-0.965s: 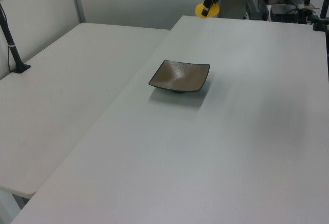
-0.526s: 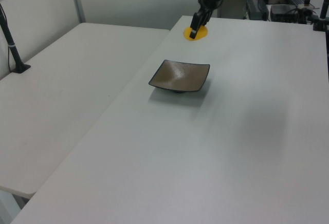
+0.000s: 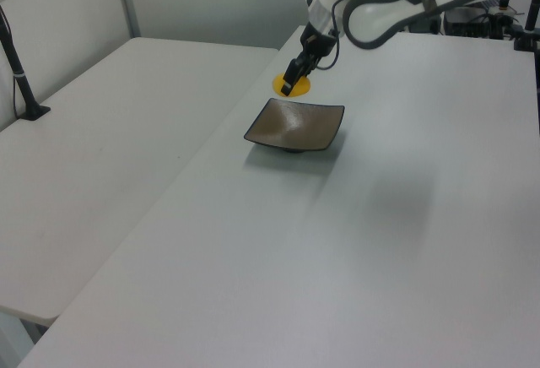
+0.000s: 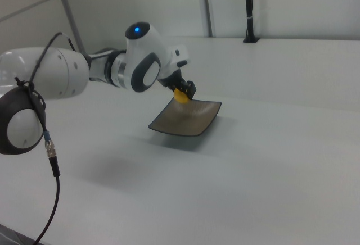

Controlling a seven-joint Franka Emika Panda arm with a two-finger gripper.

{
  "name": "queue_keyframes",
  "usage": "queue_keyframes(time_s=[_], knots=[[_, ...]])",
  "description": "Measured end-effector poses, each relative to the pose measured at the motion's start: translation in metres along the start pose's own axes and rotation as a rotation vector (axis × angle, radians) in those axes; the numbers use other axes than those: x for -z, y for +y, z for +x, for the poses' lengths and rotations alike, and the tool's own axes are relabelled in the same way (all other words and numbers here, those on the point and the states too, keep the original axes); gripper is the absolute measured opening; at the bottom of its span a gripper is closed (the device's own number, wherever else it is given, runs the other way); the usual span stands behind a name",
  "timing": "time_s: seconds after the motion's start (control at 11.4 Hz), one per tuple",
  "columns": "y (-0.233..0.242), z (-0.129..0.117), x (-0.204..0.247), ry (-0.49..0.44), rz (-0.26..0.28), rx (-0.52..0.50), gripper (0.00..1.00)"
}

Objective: Put potatoes on a ceramic plate
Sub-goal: 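Lower the potato onto the plate and open the gripper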

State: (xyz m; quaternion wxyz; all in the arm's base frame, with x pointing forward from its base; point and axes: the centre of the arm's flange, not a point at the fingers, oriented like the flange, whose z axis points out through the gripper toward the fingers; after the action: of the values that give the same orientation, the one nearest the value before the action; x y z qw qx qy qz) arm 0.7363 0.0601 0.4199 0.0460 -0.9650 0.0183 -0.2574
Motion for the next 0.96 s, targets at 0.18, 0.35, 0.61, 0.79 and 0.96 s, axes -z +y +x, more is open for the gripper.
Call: queue_keyframes(time_s=[0.18,0.35,0.61,0.79,0.96], knots=[[-0.005,-0.018,-0.034,0.046,-0.004,0.010,0.63],[-0.001,-0.033,-0.055,0.042,-0.012,0.010,0.63],[-0.001,-0.037,-0.061,0.031,-0.014,0.010,0.63],[0.001,-0.046,-0.068,0.010,-0.017,0.009,0.68],[0.001,-0.050,-0.071,0.001,-0.019,0.009,0.93]])
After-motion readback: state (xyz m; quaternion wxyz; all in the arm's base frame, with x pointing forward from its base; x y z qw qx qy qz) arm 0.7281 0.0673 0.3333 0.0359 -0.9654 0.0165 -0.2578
